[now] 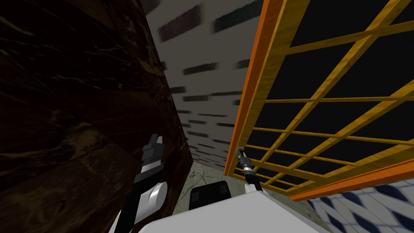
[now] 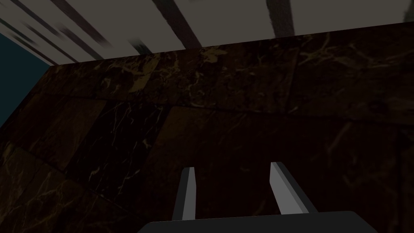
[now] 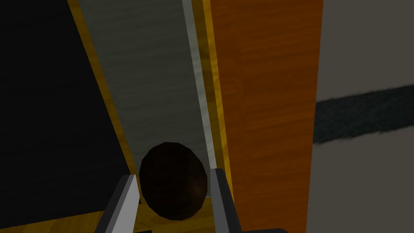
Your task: Pull the door open
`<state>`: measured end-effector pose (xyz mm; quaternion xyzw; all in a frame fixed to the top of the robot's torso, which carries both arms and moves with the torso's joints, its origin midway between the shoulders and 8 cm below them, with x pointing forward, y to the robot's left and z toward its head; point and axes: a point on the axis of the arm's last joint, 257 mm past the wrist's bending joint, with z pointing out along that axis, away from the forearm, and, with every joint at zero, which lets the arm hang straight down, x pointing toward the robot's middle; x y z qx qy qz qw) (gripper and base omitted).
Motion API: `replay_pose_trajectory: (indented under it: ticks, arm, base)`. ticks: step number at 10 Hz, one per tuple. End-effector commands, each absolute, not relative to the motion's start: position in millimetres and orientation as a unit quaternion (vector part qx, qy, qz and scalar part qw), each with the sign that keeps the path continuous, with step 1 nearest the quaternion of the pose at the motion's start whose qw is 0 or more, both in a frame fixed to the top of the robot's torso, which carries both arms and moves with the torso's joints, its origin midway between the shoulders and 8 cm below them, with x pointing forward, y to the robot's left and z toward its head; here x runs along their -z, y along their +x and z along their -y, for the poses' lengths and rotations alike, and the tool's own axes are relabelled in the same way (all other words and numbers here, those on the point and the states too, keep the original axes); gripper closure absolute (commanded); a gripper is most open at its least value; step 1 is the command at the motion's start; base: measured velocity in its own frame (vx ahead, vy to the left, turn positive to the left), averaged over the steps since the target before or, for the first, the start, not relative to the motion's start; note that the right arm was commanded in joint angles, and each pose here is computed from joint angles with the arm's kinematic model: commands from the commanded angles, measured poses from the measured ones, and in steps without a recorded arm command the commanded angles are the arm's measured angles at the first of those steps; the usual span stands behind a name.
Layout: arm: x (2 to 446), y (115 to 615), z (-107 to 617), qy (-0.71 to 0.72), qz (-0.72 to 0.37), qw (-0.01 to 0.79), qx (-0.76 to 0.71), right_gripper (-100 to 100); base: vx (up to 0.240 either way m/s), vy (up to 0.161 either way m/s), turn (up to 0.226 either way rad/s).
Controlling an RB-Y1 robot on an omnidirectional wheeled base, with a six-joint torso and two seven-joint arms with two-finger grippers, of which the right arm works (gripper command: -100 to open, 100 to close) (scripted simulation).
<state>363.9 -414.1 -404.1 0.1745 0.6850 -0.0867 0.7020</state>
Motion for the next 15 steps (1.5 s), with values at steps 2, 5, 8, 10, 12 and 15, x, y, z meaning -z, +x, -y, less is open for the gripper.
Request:
replay_pose_trajectory:
  ticks: [2,5,8,10,12,15]
  arm:
    - [405,360,413,0.194,-0.68,0.703,0.069,100]
    - [406,356,412,0.218,-0.672,0.706,0.043,100]
    - [406,352,410,0.244,-0.662,0.708,0.016,100]
    - [406,349,409,0.265,-0.654,0.709,-0.006,100]
    - [406,346,408,0.284,-0.645,0.709,-0.027,100]
    - [406,342,407,0.307,-0.634,0.708,-0.051,100]
  base:
    - [-0.023,-0.002,0.017]
    - [-0.021,-0.007,0.026]
    - [-0.023,-0.005,0.026]
    - [-0.027,-0.007,0.032]
    - [-0.025,-0.007,0.031]
    - [-0.014,-0.008,0.024]
